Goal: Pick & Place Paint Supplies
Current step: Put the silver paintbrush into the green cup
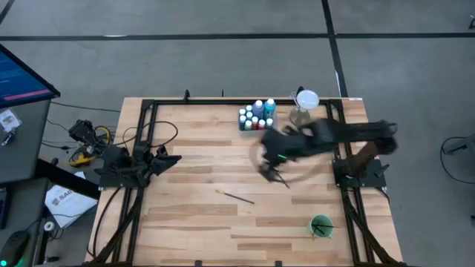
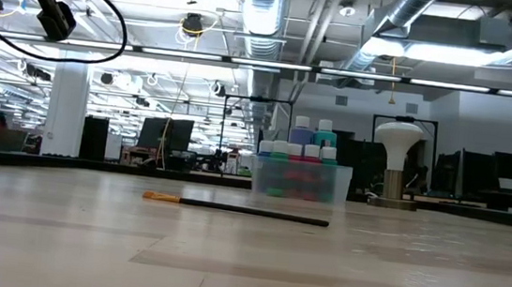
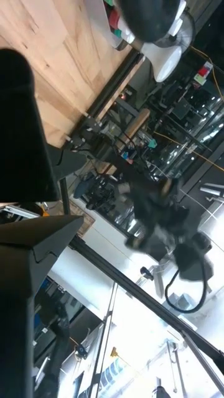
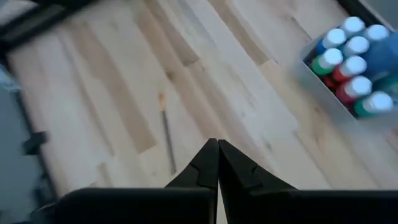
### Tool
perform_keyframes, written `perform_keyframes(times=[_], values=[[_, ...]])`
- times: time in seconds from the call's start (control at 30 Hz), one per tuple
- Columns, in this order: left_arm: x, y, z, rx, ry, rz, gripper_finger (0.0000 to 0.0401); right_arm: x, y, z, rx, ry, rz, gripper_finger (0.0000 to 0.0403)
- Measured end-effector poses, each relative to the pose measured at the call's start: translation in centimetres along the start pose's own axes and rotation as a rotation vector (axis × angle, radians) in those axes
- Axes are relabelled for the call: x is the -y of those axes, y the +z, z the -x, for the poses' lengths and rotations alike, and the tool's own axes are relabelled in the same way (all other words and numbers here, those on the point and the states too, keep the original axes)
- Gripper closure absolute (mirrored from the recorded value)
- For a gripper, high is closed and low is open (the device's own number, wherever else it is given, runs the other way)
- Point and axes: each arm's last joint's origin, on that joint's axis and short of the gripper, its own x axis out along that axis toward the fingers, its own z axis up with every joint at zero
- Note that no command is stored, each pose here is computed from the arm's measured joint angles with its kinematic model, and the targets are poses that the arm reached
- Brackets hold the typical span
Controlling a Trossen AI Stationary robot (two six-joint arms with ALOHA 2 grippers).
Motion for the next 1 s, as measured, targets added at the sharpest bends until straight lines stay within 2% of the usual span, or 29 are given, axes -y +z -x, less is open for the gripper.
perform_keyframes(times=[0.1, 0.2, 0.3, 0.4, 0.5, 0.77, 1.0], values=[[0.0, 0.0, 0.0, 0.000, 0.000, 0.000, 0.0399, -0.4, -2.8, 4.9, 0.072, 0.009, -0.032, 0.0403], [0.0, 0.0, 0.0, 0.000, 0.000, 0.000, 0.0399, -0.7, -6.2, 8.4, 0.140, -0.030, -0.060, 0.0403], [0.0, 0.0, 0.0, 0.000, 0.000, 0.000, 0.0399, -1.0, -9.6, 10.9, 0.202, -0.032, -0.105, 0.0403], [0.0, 0.0, 0.0, 0.000, -0.001, 0.000, 0.0399, -1.4, -12.9, 11.8, 0.275, 0.015, -0.074, 0.0403], [0.0, 0.0, 0.0, -0.002, -0.003, 0.000, 0.0399, -1.2, -16.3, 11.3, 0.323, 0.011, -0.108, 0.0403], [0.0, 0.0, 0.0, -0.001, -0.003, 0.000, 0.0399, 0.0, -24.4, 7.2, 0.349, -0.006, -0.161, 0.0403], [0.0, 0.0, 0.0, -0.001, -0.001, 0.000, 0.0399, 1.5, -29.2, 5.3, 0.404, 0.037, -0.137, 0.0403]])
